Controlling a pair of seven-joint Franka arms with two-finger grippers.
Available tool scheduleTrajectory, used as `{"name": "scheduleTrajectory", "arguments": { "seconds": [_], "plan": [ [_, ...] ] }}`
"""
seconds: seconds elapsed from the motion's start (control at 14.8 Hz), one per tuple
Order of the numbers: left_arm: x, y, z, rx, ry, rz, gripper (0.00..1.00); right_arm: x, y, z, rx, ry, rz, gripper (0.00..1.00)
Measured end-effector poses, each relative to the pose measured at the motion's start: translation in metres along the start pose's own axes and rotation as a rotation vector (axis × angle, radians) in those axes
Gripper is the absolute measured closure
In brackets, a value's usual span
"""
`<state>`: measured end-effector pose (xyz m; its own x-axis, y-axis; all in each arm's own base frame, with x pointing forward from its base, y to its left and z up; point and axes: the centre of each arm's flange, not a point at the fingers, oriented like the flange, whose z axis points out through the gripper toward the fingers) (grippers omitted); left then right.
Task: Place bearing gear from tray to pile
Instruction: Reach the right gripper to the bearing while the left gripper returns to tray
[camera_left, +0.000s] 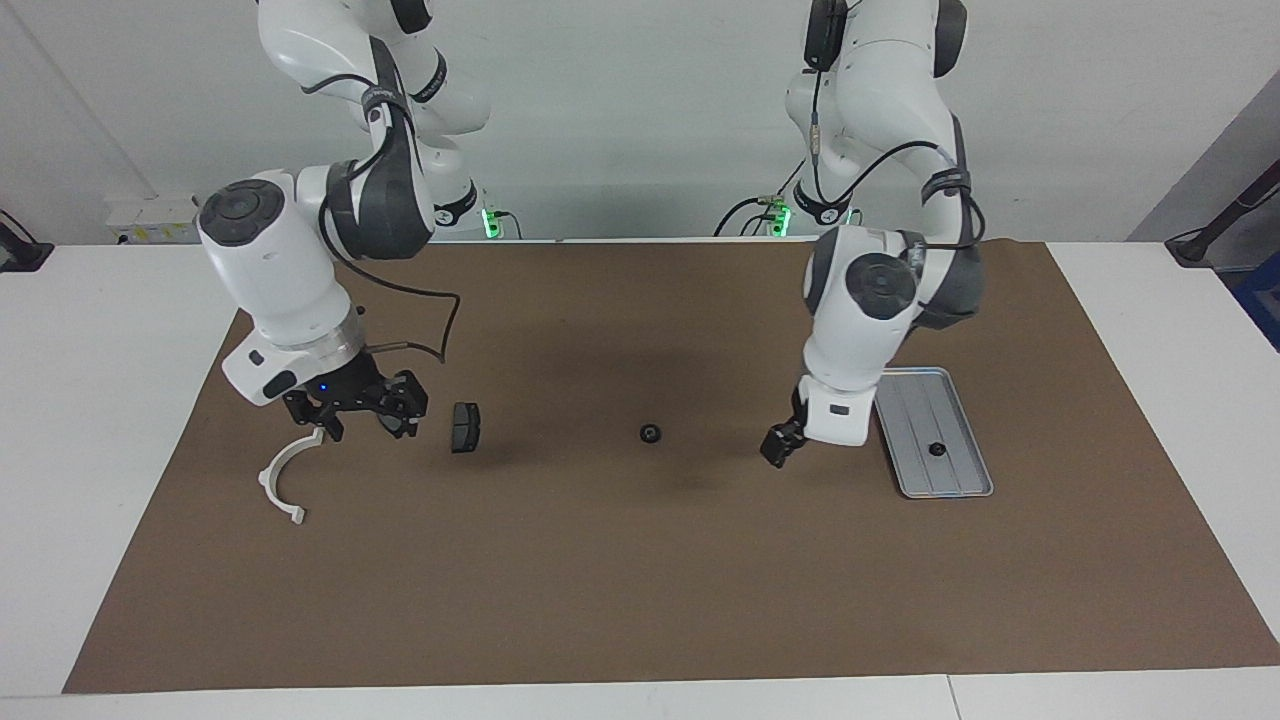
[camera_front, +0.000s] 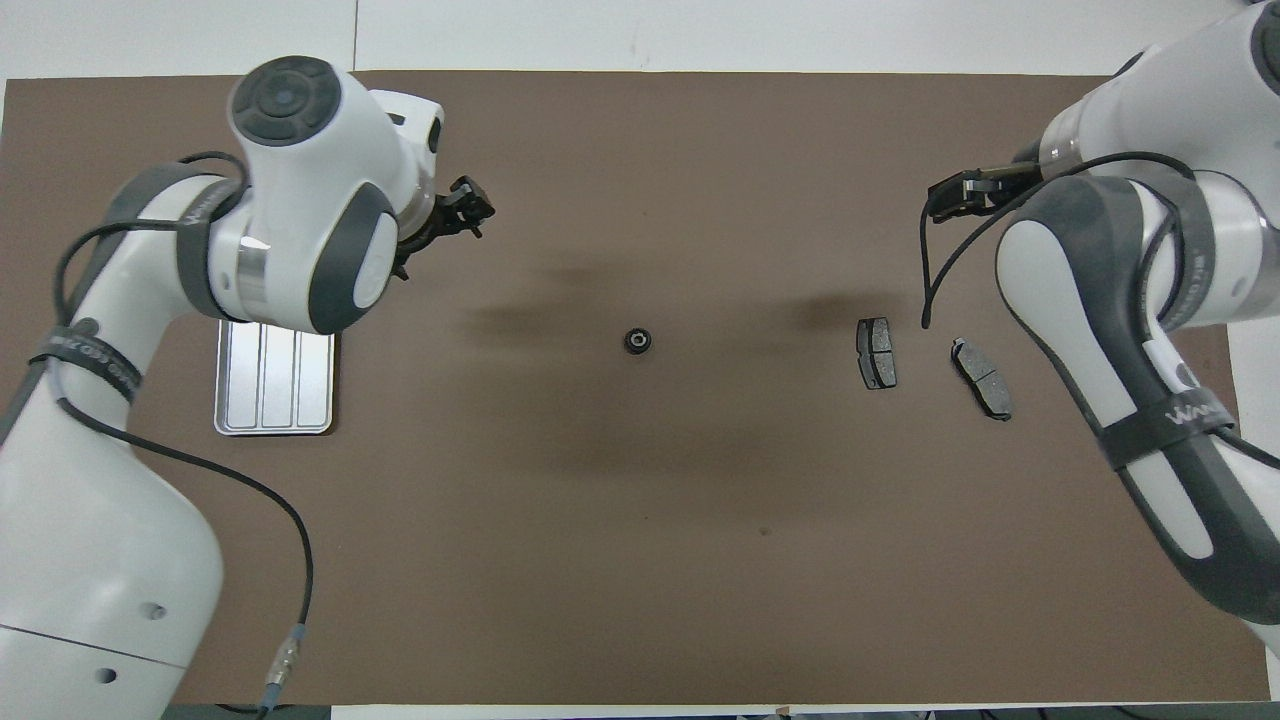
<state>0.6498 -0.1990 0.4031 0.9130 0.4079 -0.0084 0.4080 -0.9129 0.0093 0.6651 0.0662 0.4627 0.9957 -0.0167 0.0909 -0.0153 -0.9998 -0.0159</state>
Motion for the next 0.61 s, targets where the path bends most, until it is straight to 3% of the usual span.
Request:
{"name": "scheduleTrajectory", "arguments": {
  "seconds": [0.2,0.4,0.61],
  "plan": [
    [0.031,-0.075,0.003,0.009,-0.033,0.118,0.00,-0.016,-0.092,0.008,-0.018,-0.006,0.086,0.00],
    [0.043,-0.107,0.010,0.012,-0.053,0.220,0.00,-0.048,-0.182,0.015,-0.022,-0.015,0.095,0.00],
    [0.054,-0.130,0.017,0.010,-0.057,0.290,0.00,-0.077,-0.232,0.025,-0.028,-0.037,0.091,0.00]
  ]
}}
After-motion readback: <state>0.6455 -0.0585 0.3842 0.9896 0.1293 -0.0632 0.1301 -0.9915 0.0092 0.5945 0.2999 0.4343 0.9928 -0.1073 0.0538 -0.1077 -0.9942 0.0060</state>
